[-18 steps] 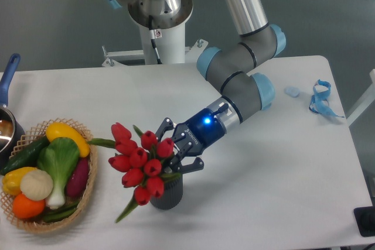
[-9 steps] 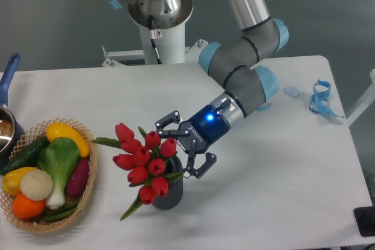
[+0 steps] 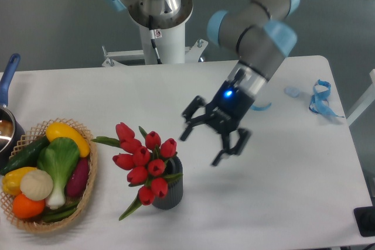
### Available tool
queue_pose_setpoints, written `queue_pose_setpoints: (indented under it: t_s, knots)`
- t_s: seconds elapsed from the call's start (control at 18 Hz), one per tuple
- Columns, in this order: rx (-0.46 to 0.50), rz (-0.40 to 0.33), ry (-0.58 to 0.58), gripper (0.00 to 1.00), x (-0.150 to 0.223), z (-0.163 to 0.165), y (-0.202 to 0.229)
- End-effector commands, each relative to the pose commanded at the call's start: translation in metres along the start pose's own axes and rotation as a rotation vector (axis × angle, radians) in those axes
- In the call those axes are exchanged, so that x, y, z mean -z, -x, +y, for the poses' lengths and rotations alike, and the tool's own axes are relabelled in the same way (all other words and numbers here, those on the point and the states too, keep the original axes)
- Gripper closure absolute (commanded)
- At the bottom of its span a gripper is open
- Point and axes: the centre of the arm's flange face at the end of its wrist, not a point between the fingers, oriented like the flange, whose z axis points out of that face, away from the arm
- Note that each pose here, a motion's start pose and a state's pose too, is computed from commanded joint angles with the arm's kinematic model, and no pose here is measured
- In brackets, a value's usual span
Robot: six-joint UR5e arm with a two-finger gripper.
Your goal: Insert the flowers into the vase
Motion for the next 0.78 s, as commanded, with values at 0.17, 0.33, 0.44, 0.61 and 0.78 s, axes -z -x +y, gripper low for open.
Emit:
queue_pose_setpoints:
  t_s: [0.17,0.33,0.44,0.61,0.78]
  knots:
    - [-0.024,-0.098,0.065,0.00,0.041,-0.001,0.028]
    - [-0.025,-0.155,0.204,0.00,0.085,-0.013,0.047]
    - [-0.049,-0.135,0.297,0.00,0.100,-0.020,0.057]
    - [-0.190,-0.035,0.426,0.00,0.113,-0.015,0.062]
    - [-0.305,0.054,0.506,0.00,0.133,-0.001,0.062]
